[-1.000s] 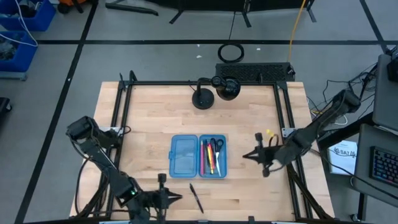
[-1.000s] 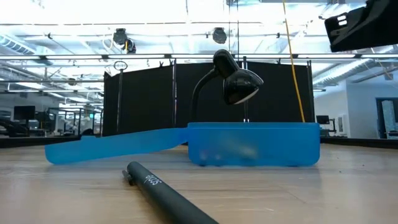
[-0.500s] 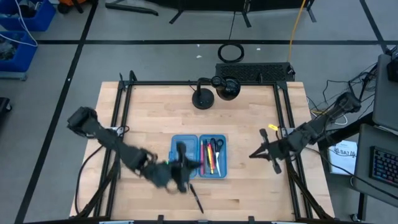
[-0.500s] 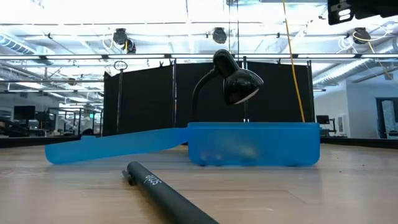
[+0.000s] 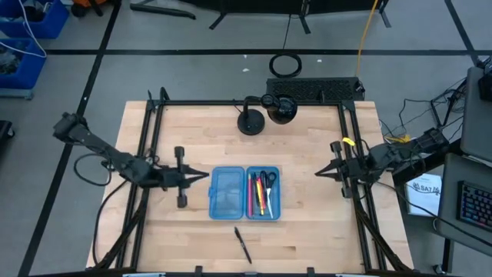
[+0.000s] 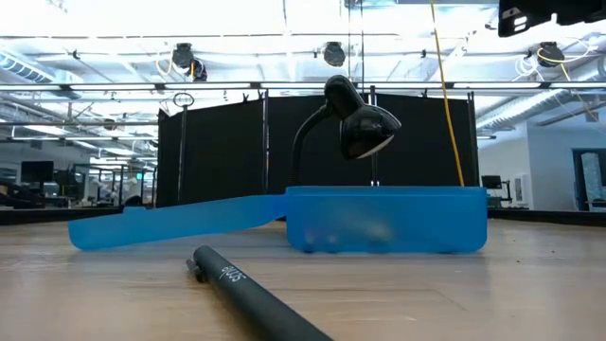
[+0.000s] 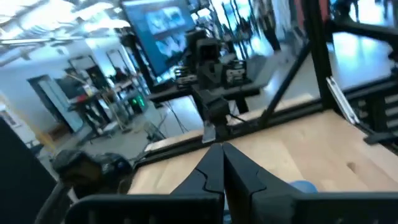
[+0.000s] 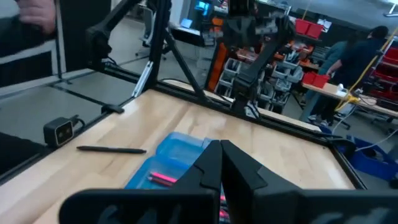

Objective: Pick & place school supplies into a supply box
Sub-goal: Put the black pen into the blue supply box

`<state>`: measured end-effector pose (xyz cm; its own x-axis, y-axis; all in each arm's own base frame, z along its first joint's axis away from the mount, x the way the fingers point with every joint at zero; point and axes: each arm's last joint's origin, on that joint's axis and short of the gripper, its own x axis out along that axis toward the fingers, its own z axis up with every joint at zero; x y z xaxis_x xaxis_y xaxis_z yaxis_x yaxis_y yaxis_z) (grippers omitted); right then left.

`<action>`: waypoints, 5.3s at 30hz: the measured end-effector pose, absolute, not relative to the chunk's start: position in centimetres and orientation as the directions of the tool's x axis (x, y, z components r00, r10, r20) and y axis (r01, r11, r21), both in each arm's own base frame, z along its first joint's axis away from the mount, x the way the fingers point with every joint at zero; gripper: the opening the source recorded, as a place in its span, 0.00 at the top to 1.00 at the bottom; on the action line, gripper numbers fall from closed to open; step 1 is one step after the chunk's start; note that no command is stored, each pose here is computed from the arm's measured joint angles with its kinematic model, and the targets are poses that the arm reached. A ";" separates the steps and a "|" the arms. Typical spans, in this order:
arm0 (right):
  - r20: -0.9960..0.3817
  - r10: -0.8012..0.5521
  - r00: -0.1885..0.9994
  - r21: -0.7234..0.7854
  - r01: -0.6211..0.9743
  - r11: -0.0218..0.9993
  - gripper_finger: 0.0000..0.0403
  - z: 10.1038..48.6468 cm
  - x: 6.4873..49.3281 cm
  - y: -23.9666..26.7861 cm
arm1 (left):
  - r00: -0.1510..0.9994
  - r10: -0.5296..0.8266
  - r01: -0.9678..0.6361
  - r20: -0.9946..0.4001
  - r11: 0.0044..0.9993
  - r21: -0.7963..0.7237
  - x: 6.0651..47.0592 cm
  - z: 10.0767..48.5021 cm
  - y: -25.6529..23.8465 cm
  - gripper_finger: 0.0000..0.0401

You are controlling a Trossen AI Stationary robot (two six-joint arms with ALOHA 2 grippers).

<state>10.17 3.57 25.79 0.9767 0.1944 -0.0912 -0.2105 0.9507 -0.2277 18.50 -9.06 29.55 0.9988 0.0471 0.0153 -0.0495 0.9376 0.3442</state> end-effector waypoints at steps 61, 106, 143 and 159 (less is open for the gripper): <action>-0.108 0.118 0.987 0.009 -0.117 0.993 1.00 21.3 11.6 2.1 | 0.392 -0.297 0.820 -0.871 0.543 0.184 37.9 16.4 -23.0 0.50; -0.175 0.116 0.978 0.053 -0.108 0.993 1.00 20.6 12.4 2.2 | 0.421 -0.222 0.845 -0.880 0.448 0.291 37.6 21.5 -22.1 0.95; -0.242 0.113 0.964 0.132 -0.083 0.988 1.00 20.1 12.6 2.3 | 0.369 -0.257 0.872 -0.893 0.427 0.238 41.2 26.4 -12.6 0.99; -0.602 0.114 0.791 0.000 -0.143 0.990 1.00 23.2 18.3 4.8 | 0.827 -0.347 0.543 -0.442 0.696 0.469 30.8 37.1 -9.3 1.00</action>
<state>18.26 4.77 23.24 0.7906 0.1142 -0.6015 -0.1432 0.9897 -0.0004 30.79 -9.29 37.06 0.8271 -0.3470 -0.4423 0.5430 0.6964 0.4691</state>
